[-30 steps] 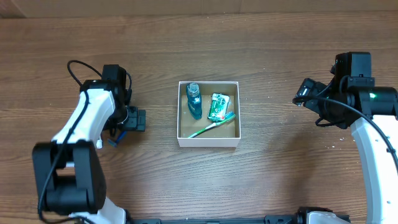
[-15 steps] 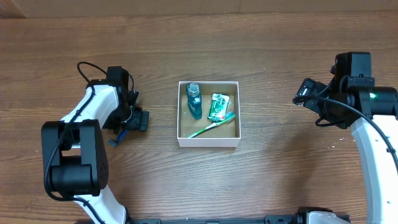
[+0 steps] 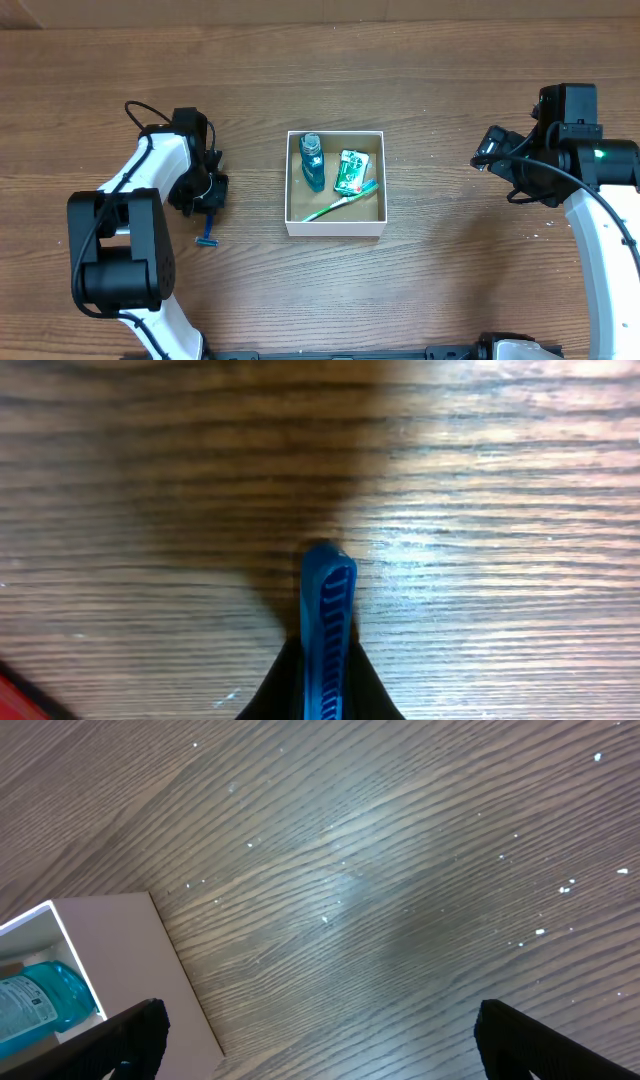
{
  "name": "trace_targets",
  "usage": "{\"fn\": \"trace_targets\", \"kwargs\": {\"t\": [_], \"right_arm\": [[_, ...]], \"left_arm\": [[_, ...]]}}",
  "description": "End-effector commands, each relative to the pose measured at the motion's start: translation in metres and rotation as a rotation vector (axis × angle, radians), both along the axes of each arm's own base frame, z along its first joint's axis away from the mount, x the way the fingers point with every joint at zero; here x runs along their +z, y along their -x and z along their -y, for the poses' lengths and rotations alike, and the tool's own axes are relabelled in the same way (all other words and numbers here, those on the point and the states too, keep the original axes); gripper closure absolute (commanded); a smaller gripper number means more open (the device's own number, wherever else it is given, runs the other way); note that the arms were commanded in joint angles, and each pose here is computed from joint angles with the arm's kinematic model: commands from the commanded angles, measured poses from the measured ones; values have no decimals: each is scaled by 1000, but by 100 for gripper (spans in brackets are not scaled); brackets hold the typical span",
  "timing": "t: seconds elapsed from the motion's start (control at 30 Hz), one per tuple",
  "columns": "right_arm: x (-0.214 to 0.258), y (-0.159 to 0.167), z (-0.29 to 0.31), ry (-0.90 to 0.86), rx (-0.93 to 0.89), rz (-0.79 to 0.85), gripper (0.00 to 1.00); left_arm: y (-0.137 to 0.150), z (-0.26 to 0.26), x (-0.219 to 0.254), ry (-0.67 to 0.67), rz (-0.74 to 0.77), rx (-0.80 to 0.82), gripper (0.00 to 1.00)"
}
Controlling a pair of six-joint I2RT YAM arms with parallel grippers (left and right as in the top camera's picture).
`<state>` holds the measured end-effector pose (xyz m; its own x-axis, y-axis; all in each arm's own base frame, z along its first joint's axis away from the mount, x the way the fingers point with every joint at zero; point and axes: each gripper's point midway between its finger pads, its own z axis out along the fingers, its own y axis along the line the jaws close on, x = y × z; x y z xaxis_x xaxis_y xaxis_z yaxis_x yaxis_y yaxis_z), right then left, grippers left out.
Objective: Pack container
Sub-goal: 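Grasp the blue razor with the left gripper, then carry the razor into the box and release it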
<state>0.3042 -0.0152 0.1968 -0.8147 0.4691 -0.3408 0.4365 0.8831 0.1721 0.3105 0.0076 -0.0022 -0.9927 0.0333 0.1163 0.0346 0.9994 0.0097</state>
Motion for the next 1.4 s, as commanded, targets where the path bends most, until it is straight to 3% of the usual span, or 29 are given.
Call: {"fn": "trace_targets", "kwargs": {"t": [0.0,0.1,0.17,0.33,0.5,0.6,0.83,1.03,1.07,1.1,1.17,1.37], "right_arm": [[2,1,1,5,3,9,0],[2,1,1,5,3,9,0],[2,0,1,5,3,10,0],[3,0,1,5,3,13,0],[3,0,1,5,3,14,0],[3,0,1,5,3,14,0],[3,0,1,5,3,13,0],[3,0,1,5,3,13,0],[3,0,1,5,3,13,0],[3,0,1,5,3,13,0],[3,0,1,5,3,13,0],[3,0,1,5,3,13,0]], "left_arm": [[-16,15,18,48,40,28,96],[-40,32,72,65,197,-19,96],[-53,61,132,100,366,-107,96],[-30,138,206,169,570,-391,96],[5,214,207,197,584,-665,96],[2,229,193,113,588,-754,96],[-17,248,134,71,498,-844,95],[-16,249,104,56,415,-848,78],[-16,249,105,56,417,-848,69],[-16,249,108,57,421,-847,54],[-14,246,130,66,438,-798,42],[2,219,216,46,542,-672,37]]}}
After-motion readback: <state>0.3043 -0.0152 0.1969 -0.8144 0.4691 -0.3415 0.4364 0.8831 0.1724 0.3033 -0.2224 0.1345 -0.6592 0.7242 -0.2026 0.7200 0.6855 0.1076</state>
